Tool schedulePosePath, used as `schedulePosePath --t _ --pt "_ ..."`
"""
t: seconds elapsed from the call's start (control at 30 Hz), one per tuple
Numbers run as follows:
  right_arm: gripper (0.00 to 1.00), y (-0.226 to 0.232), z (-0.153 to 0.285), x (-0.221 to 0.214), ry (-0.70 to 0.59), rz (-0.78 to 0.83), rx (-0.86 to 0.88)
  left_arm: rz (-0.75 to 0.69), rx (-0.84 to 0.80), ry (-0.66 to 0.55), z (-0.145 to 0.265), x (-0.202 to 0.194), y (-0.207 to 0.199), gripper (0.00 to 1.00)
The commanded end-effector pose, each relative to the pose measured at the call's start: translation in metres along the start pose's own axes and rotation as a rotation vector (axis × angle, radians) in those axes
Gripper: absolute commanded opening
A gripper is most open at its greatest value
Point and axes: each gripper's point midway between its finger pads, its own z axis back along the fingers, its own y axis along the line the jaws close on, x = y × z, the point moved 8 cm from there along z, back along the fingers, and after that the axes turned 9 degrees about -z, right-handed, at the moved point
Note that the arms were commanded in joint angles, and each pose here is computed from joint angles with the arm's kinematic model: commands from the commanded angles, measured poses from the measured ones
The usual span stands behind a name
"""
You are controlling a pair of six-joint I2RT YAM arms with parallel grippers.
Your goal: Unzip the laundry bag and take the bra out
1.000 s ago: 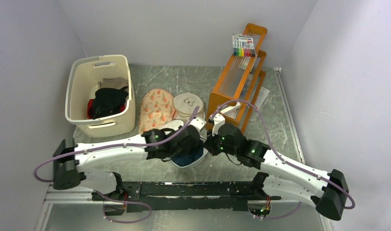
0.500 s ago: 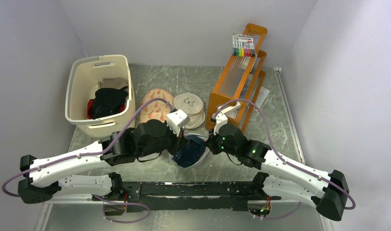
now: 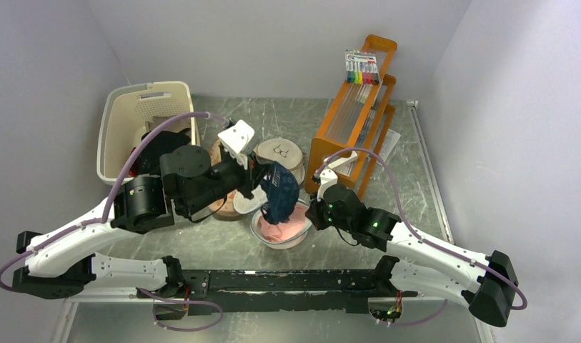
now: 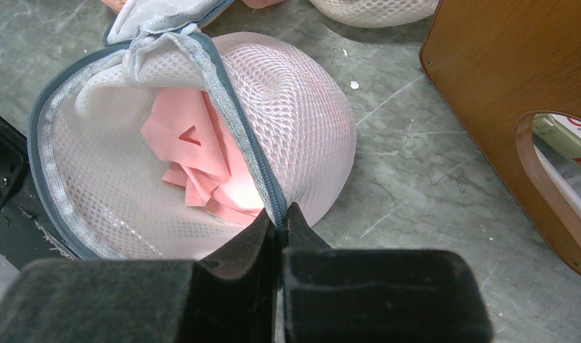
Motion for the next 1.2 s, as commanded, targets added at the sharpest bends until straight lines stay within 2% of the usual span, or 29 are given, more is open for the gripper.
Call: schedulePosePath --t 0.0,0.13,0.27,0.43,0.63,0.7,0.77,0.93,1.03,1.17 --pt "0.00 -0.003 -0.002 0.001 -0.016 0.002 -0.022 -0.104 0.203 0.042 0.000 0.017 0.022 0.07" --pt "0.00 -0.003 -0.003 -0.001 -0.007 0.006 -0.017 -0.137 0.395 0.062 0.000 0.023 0.052 0.07" --pt "0.00 -0.003 0.000 0.000 -0.021 0.007 0.000 -0.128 0.401 0.066 -0.010 0.026 0.087 0.07" --pt "0.00 -0.003 0.002 0.000 -0.036 0.003 0.005 -0.131 0.554 0.108 -0.015 0.031 0.135 0.07" --pt "0.00 -0.003 0.001 0.000 -0.030 0.006 0.006 -0.042 0.719 0.082 -0.020 0.035 0.208 0.07" --pt "0.00 -0.003 0.001 -0.001 -0.027 0.006 0.007 -0.013 0.843 0.086 -0.013 0.038 0.232 0.07" --pt "0.00 -0.003 0.001 -0.001 -0.029 0.005 0.007 0.018 0.980 0.054 -0.001 0.045 0.257 0.07" --pt "0.00 -0.003 0.001 -0.001 -0.030 0.007 0.007 0.036 1.138 -0.070 0.027 0.055 0.300 0.07" --pt "0.00 -0.003 0.001 -0.001 -0.029 0.006 0.011 0.051 1.185 -0.083 0.028 0.045 0.318 0.07" --pt "0.00 -0.003 0.001 -0.001 -0.031 0.005 0.006 0.117 1.232 -0.004 0.021 0.002 0.349 0.07"
